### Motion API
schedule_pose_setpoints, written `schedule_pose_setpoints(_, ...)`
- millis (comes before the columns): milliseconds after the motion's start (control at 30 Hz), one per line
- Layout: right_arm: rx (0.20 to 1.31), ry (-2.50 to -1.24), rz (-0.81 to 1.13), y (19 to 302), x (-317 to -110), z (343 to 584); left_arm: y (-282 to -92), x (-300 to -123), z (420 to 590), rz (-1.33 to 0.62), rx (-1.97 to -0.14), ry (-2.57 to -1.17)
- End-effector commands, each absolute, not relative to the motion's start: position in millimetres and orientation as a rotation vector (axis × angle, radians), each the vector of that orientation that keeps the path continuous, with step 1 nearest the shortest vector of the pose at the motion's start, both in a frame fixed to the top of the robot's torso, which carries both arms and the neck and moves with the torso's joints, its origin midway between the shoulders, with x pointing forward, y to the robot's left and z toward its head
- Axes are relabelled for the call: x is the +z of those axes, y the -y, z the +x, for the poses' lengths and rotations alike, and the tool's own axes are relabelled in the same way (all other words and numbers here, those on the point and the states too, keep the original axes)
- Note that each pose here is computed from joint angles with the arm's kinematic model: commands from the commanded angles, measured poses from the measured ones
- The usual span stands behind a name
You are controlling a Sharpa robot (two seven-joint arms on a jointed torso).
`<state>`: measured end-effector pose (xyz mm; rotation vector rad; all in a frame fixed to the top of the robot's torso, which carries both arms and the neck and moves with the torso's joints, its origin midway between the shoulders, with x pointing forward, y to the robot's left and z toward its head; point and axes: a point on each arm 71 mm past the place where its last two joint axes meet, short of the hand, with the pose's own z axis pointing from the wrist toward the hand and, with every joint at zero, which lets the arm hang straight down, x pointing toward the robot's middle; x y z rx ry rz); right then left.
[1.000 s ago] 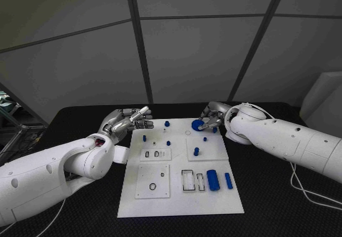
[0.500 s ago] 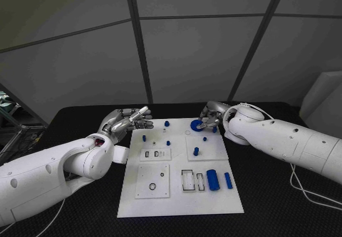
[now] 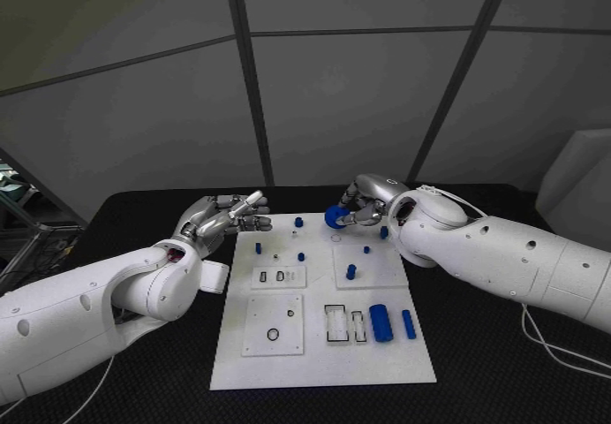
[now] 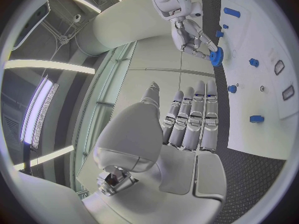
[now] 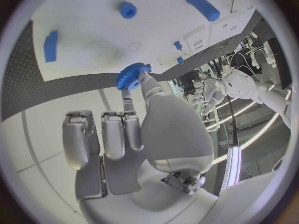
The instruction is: Assemble the parts on the task board
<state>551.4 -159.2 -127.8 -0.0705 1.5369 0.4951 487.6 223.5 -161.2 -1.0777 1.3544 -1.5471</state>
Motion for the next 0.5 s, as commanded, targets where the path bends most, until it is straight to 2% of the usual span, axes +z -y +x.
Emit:
schedule_pose_setpoints(33, 0.490, -1.443, -0.159, 140.8, -119.0, 545.8, -224.4, -159.6, 488.0, -1.064, -1.559, -1.352)
schedule_pose_setpoints(200, 0.507, -1.429, -0.222, 111.6, -121.2, 542.1, -227.2, -159.7, 489.0, -1.065, -1.551, -1.347)
schedule_pose_setpoints(500, 0.514, -1.444, -0.288, 80.8, -133.5, 540.1, -230.3, -159.9, 490.7, -1.067, -1.541, -1.338)
